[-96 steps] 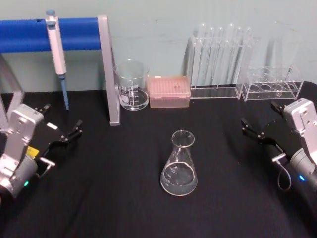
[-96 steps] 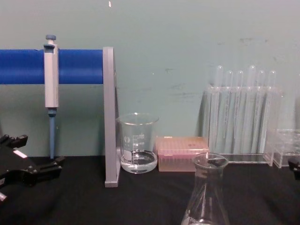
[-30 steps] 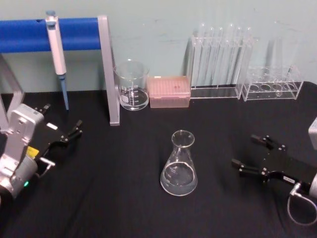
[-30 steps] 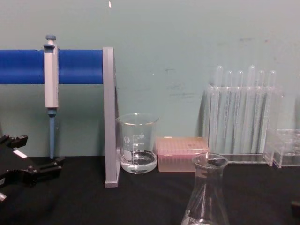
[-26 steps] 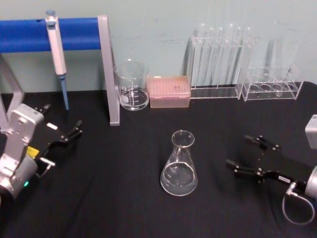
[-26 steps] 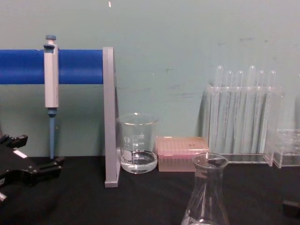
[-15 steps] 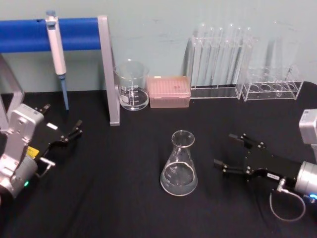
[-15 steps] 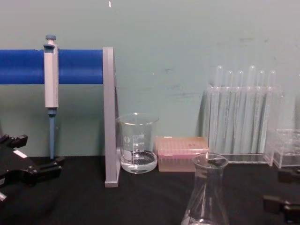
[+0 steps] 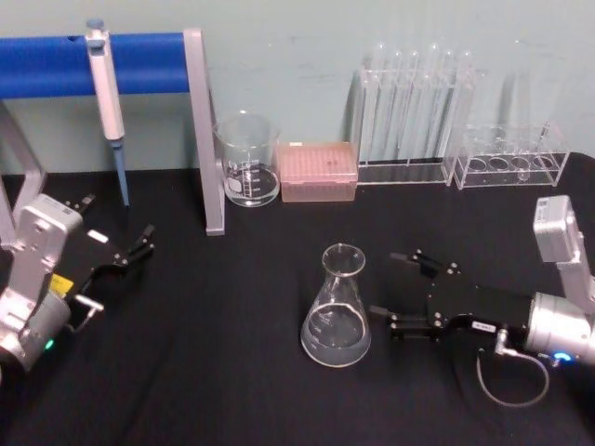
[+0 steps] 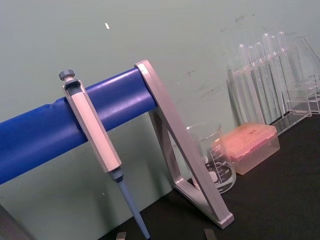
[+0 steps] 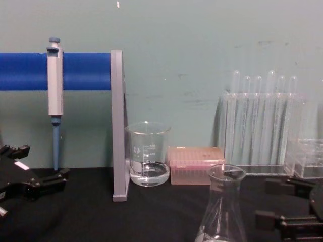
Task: Grasp the erlenmeyer flask with one hand, shake it three times, then place it back.
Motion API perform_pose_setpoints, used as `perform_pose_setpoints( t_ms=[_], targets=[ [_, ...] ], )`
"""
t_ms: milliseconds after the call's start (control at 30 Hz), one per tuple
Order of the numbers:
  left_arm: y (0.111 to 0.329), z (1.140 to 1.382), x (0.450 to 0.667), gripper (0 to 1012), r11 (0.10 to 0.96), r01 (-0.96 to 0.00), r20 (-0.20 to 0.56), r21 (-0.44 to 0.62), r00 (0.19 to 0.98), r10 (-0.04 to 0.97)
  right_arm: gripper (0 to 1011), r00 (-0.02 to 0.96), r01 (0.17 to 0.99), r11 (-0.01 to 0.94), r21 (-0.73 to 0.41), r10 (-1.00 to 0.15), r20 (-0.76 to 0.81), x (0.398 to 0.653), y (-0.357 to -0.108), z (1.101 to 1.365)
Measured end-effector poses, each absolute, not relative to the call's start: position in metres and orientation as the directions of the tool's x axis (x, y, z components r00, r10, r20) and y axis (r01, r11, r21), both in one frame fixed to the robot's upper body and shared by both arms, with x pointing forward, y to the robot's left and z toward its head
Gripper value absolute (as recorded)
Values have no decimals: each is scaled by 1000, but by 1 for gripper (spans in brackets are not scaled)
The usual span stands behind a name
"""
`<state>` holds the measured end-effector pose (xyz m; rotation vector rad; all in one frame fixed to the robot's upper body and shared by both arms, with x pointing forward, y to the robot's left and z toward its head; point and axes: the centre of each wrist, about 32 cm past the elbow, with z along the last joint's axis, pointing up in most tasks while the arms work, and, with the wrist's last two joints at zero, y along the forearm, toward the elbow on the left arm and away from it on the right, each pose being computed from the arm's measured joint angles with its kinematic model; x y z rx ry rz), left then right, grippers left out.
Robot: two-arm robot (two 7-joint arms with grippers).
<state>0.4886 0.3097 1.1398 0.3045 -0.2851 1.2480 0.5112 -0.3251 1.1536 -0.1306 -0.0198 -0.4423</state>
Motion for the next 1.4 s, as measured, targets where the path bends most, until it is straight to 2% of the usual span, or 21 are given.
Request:
perform_pose_setpoints(
  t_ms=[767,1400],
  targets=[
    [310,1140,489,1001,287,-955,374,70,292,880,1002,948,317,944,-87,-314,50,549,-297,1148],
    [310,1140,489,1001,287,-955,374,70,292,880,1003,952,307,949,-75,-305,43,556,-287,1147]
  ],
)
